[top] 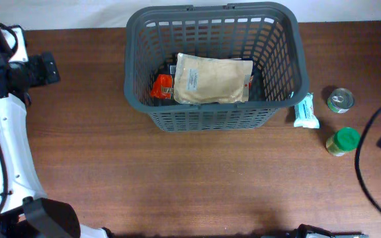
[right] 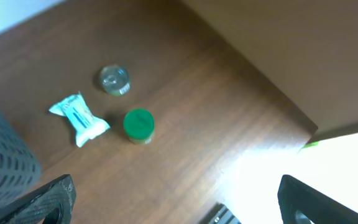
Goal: Pack container
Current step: 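Release the powder bag into the basket and retract the left arm, then move the right gripper to the green-lidded jar and grasp it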
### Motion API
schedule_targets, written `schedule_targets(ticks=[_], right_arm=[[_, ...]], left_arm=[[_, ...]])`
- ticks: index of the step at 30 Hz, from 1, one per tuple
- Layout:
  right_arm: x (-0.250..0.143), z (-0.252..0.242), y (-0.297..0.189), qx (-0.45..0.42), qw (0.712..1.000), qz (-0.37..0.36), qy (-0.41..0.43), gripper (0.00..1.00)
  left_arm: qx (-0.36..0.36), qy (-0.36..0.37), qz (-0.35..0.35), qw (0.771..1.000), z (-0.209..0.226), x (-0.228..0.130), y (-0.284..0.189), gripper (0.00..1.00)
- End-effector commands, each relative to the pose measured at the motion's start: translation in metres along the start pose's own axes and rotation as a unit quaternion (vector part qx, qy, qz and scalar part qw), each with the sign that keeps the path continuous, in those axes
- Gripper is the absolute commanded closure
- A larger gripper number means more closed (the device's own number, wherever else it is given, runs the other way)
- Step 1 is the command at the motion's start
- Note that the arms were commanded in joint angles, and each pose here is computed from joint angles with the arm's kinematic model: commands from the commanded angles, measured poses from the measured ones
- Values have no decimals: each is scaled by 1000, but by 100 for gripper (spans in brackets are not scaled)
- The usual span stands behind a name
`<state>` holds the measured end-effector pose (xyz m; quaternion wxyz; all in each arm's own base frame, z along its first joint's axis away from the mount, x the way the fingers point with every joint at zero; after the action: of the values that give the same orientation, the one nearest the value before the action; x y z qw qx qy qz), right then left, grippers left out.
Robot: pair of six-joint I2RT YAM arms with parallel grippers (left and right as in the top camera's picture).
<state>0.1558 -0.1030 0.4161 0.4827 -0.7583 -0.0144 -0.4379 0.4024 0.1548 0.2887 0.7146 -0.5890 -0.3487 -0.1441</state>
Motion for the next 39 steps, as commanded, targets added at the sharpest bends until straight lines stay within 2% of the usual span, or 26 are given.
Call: schedule_targets(ticks=[1, 7, 11, 15, 29, 39], right_arm=[[5, 11, 31, -27, 998, 50, -20, 1], [1, 30, 106, -28, 982, 183, -39, 1], [-2, 40, 144, 21, 968, 247, -41, 1], [-5, 46, 170, 59, 957, 282, -38, 1], [-15, 60, 240, 56, 936, 346, -40, 1], [-56, 75, 279, 72, 915, 395, -40, 1]], left_arm=[[-4, -10, 14, 1000, 0, -8, 5, 1], [-5, -10, 17, 1000, 0, -9, 5, 1], [-5, -10, 18, 1000, 0, -9, 5, 1], [-5, -10, 18, 1000, 0, -9, 5, 1], [-5, -10, 18, 1000, 0, -9, 5, 1], [-5, -10, 18, 1000, 0, -9, 5, 1]])
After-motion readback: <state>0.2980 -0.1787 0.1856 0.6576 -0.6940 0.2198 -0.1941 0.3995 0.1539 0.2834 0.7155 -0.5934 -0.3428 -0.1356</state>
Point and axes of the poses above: each gripper's point midway between its finger pads, its own y axis out along the fingers, its own z axis along the line the jaws close on, x = y × z, the point moved 3 cm from there along -y, back along the fingers, and after that the axes turned 3 degrees about -y, right-handed, at the moved point
